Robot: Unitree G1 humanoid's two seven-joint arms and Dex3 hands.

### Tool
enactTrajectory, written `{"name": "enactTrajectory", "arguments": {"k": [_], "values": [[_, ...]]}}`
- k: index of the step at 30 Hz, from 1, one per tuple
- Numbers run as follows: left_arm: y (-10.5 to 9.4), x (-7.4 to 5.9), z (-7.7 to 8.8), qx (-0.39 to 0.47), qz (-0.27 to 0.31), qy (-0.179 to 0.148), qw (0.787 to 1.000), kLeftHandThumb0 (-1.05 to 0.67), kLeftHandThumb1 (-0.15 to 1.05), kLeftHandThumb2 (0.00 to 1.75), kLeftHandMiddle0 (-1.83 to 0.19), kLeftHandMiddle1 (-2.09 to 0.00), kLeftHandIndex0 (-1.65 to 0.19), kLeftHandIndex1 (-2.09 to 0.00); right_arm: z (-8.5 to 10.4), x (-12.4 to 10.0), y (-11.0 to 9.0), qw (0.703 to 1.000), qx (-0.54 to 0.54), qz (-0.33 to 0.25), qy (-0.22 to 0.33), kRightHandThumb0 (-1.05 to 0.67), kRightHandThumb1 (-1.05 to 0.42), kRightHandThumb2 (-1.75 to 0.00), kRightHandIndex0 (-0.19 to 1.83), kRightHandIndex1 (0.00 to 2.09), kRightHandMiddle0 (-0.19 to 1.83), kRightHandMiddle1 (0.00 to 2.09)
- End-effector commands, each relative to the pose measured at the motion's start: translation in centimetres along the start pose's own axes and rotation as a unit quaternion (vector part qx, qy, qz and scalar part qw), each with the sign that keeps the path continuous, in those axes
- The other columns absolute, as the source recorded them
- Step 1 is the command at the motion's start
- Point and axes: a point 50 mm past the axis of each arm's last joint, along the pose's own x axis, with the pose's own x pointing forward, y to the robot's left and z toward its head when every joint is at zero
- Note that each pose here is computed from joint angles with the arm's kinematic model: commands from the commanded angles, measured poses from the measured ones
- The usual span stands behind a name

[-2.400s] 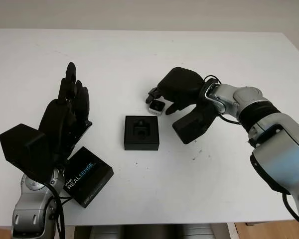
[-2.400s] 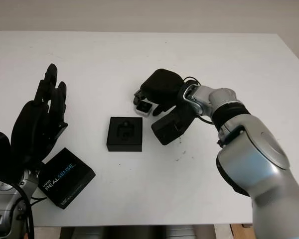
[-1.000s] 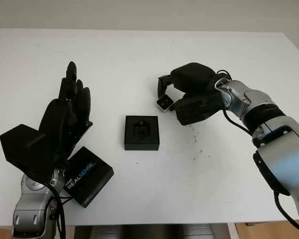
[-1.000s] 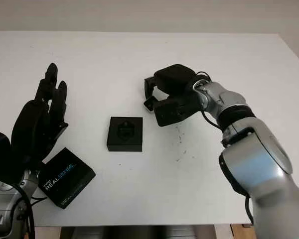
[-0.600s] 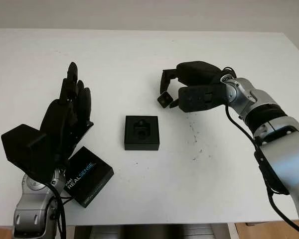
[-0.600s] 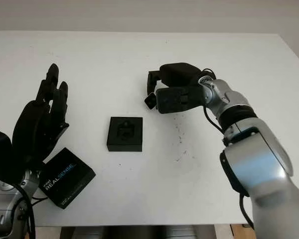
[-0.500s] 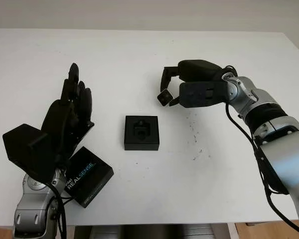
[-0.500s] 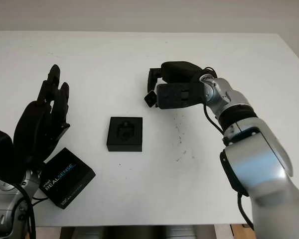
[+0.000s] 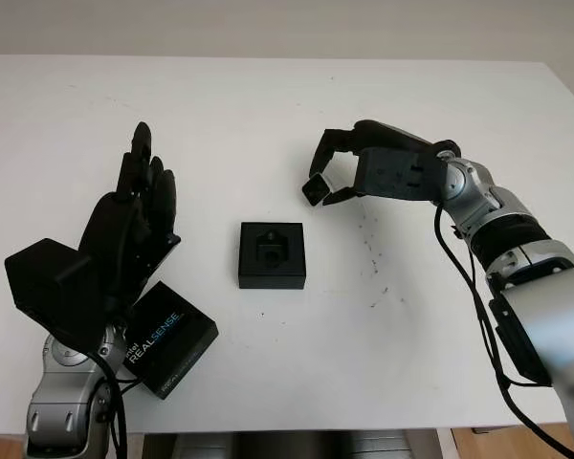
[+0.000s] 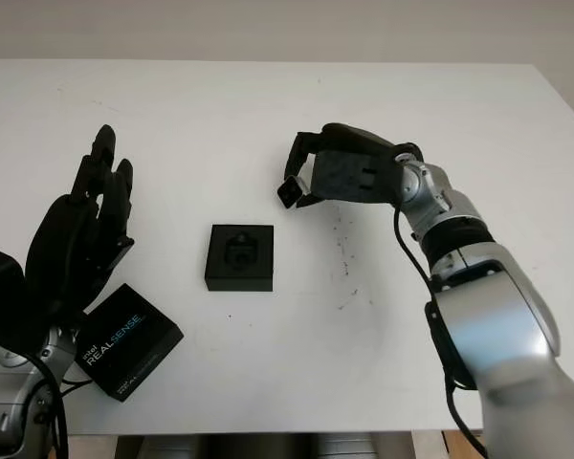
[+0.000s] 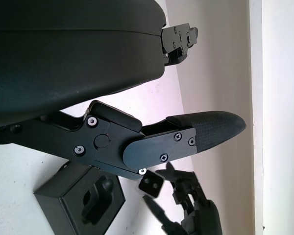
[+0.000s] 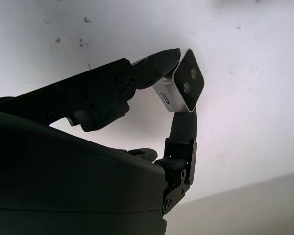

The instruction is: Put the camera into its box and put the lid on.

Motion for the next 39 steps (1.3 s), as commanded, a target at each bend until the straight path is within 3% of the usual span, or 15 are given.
{"name": "enactTrajectory", "arguments": {"k": [1,14,18,25,39], "values": [[0.3,-0.3,0.1,0.005,0.003,-0.003,1.000,-0.79,1.05,0.68,0.17,-0.05,0.18,-0.05,0.1,-0.2,-0.3,0.999,0.035,-0.024,-0.017,-0.34,-0.98,-0.05,0.31,0.05,0.36,1.36],[0.2,-0.6,0.1,0.003,0.002,0.001,1.000,-0.79,1.05,0.68,0.17,-0.05,0.18,-0.05,0.9,-1.1,0.8,0.976,0.177,-0.099,-0.083,-0.38,-1.00,-0.05,0.23,0.04,0.32,1.48],[0.3,-0.7,0.1,0.004,0.001,-0.001,1.000,-0.78,1.05,0.69,0.18,-0.05,0.19,-0.05,1.3,-1.5,1.7,0.959,0.245,-0.106,-0.099,-0.38,-1.01,-0.06,0.21,0.04,0.25,1.62],[0.3,-0.8,0.1,0.001,0.004,0.000,1.000,-0.78,1.05,0.69,0.17,-0.06,0.18,-0.05,2.1,-3.0,3.8,0.928,0.343,-0.090,-0.116,-0.39,-1.02,-0.05,0.18,0.04,0.21,1.71],[0.5,-0.7,0.1,-0.002,0.002,0.003,1.000,-0.78,1.05,0.68,0.18,-0.05,0.19,-0.05,3.4,-5.3,9.0,0.869,0.487,-0.021,-0.091,-0.45,-1.03,-0.06,0.20,0.05,0.29,1.69]]}}
